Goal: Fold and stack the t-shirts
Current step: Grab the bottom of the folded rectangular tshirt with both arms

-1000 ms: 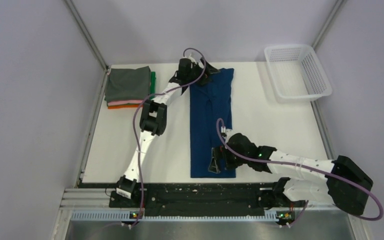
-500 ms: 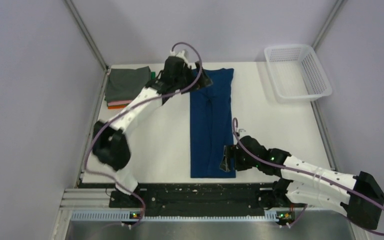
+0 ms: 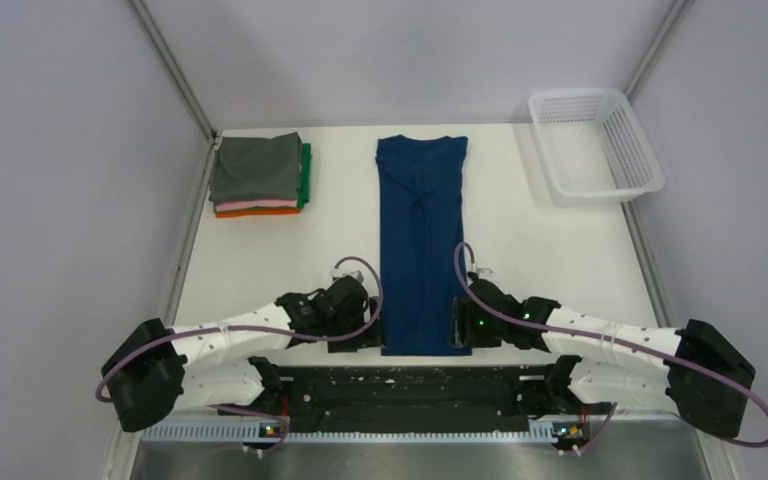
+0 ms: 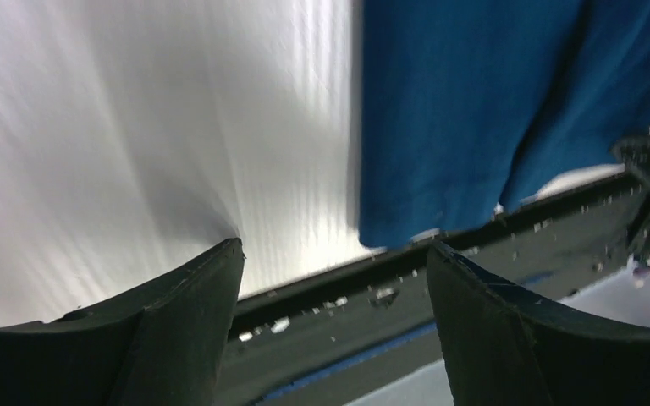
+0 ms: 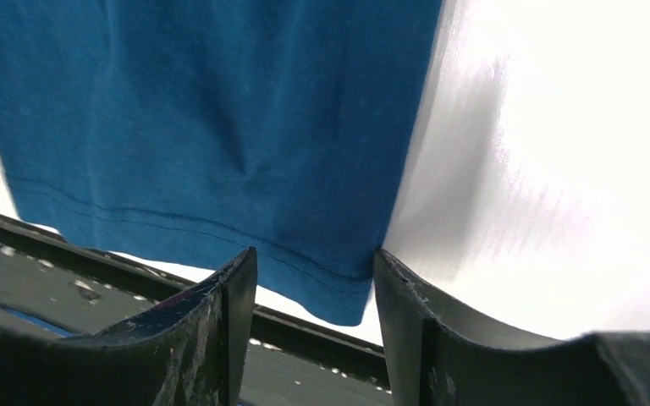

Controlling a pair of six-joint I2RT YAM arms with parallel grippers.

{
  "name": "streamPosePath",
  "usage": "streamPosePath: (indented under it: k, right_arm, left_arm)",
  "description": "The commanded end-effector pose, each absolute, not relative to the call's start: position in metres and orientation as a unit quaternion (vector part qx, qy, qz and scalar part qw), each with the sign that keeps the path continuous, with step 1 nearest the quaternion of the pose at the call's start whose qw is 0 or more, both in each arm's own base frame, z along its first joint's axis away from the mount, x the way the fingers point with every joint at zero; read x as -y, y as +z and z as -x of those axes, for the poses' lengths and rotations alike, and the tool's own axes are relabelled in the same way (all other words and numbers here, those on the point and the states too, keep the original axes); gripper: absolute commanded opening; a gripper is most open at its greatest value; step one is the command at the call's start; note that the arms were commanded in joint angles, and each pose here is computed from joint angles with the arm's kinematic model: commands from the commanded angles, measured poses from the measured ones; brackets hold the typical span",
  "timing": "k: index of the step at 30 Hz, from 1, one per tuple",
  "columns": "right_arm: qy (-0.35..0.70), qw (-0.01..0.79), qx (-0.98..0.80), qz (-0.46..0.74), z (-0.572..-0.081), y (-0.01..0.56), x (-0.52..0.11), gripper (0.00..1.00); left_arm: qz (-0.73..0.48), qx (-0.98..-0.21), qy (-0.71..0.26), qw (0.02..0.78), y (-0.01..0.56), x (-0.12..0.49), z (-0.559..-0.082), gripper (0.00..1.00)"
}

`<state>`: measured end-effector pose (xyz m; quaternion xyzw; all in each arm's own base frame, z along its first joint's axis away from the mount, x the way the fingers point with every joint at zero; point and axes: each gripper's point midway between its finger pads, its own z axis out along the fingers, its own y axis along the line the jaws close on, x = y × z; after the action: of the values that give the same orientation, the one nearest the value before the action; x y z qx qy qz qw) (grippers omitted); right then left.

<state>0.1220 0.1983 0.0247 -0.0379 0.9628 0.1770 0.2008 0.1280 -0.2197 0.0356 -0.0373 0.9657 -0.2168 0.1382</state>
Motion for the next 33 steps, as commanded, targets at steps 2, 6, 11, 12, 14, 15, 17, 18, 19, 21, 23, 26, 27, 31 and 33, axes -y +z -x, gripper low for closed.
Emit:
streamPosePath:
  k: [2, 6, 11, 12, 14, 15, 17, 18, 19, 21, 23, 26, 27, 31, 33]
  right_arm:
    - [0.179, 0.167, -0.969, 0.009, -0.102, 0.008, -0.190, 0.51]
    - [0.177, 0.164, -0.971, 0.006, -0.098, 0.005, -0.186, 0.43]
    - [0.168, 0.164, -0.972, 0.005, -0.099, 0.004, -0.184, 0.36]
    - [0.166, 0.165, -0.972, 0.004, -0.099, 0.004, -0.184, 0.36]
    - [0.159, 0.163, -0.974, 0.004, -0.099, 0.002, -0.181, 0.35]
    - [0.155, 0.162, -0.974, 0.003, -0.098, 0.002, -0.179, 0.34]
    - [0.149, 0.162, -0.975, 0.002, -0.098, 0.001, -0.176, 0.32]
    - [0.147, 0.161, -0.976, 0.002, -0.098, 0.001, -0.175, 0.30]
    - [0.143, 0.162, -0.976, 0.000, -0.098, 0.002, -0.174, 0.27]
    - [0.140, 0.166, -0.976, -0.002, -0.099, 0.003, -0.171, 0.25]
    - [0.139, 0.168, -0.976, -0.002, -0.099, 0.005, -0.171, 0.24]
    - [0.126, 0.162, -0.979, -0.001, -0.096, 0.005, -0.164, 0.21]
    - [0.122, 0.162, -0.979, 0.000, -0.094, 0.004, -0.161, 0.19]
    - [0.134, 0.151, -0.979, 0.004, -0.086, 0.004, -0.158, 0.04]
    - [0.151, 0.147, -0.978, 0.008, -0.082, 0.004, -0.161, 0.00]
  left_arm:
    - [0.073, -0.949, -0.280, 0.127, 0.049, 0.245, -0.107, 0.80]
    - [0.079, -0.946, -0.286, 0.130, 0.041, 0.250, -0.111, 0.71]
    - [0.081, -0.952, -0.262, 0.137, 0.032, 0.257, -0.123, 0.63]
    - [0.079, -0.953, -0.258, 0.134, 0.030, 0.259, -0.123, 0.60]
    - [0.074, -0.957, -0.249, 0.128, 0.025, 0.263, -0.125, 0.55]
    - [0.074, -0.960, -0.241, 0.125, 0.022, 0.263, -0.125, 0.51]
    - [0.070, -0.967, -0.218, 0.116, 0.014, 0.259, -0.124, 0.39]
    - [0.070, -0.971, -0.197, 0.114, 0.010, 0.253, -0.124, 0.31]
    - [0.073, -0.976, -0.170, 0.116, 0.006, 0.244, -0.124, 0.24]
    - [0.081, -0.981, -0.132, 0.121, 0.002, 0.229, -0.124, 0.05]
    - [0.081, -0.981, -0.124, 0.121, 0.002, 0.224, -0.122, 0.00]
    - [0.084, -0.981, -0.128, 0.123, 0.003, 0.218, -0.117, 0.00]
    - [0.087, -0.980, -0.125, 0.124, 0.001, 0.213, -0.115, 0.00]
    - [0.097, -0.976, -0.147, 0.129, 0.004, 0.210, -0.111, 0.00]
    - [0.092, -0.973, -0.175, 0.124, 0.007, 0.218, -0.108, 0.00]
